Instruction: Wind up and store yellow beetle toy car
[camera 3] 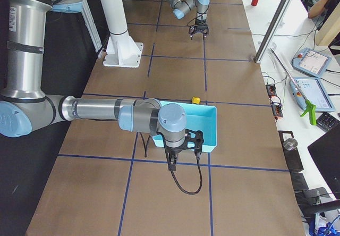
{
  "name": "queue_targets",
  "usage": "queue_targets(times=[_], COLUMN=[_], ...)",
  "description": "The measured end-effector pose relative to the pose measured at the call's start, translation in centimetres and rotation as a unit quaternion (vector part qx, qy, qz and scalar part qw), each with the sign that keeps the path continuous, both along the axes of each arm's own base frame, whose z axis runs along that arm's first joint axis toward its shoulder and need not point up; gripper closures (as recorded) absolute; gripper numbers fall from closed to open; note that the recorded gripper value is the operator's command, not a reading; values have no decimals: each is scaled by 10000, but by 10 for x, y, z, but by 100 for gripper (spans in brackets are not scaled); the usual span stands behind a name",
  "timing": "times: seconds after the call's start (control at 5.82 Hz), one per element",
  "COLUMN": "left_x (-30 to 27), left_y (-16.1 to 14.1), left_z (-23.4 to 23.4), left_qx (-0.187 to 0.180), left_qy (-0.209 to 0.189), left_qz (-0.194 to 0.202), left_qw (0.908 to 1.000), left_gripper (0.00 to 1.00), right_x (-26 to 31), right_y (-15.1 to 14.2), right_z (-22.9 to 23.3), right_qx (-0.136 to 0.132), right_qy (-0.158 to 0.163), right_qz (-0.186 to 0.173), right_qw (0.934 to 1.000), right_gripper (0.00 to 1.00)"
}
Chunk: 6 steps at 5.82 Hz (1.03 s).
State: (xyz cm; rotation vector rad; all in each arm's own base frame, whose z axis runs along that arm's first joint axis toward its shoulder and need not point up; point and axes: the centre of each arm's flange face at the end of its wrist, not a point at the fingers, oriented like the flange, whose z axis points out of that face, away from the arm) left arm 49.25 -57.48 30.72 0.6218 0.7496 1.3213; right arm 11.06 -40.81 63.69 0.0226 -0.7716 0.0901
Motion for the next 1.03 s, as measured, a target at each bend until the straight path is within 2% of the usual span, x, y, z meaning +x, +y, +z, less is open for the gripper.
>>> queue_targets(times=[0.17, 0.52, 0.69, 1.03], left_x=[-26, -84, -104, -137], left_y=[-14, -46, -55, -72], left_z=[7, 28, 34, 43], left_qx=[-382, -1200, -1485, -1720], left_qy=[-388, -1109, -1309, -1399], left_qz=[-191, -609, -742, -995], left_qw=[9983, 9847, 9774, 9700], left_gripper=[0, 0, 0, 0], right_x=[0, 0, 0, 0], right_y=[-1, -1, -1, 0], right_z=[0, -1, 0, -1], right_qx=[3, 7, 3, 9], right_qy=[4, 4, 0, -1], right_qz=[0, -2, -7, -9], right_qw=[10000, 10000, 10000, 10000], right_gripper=[0, 0, 0, 0])
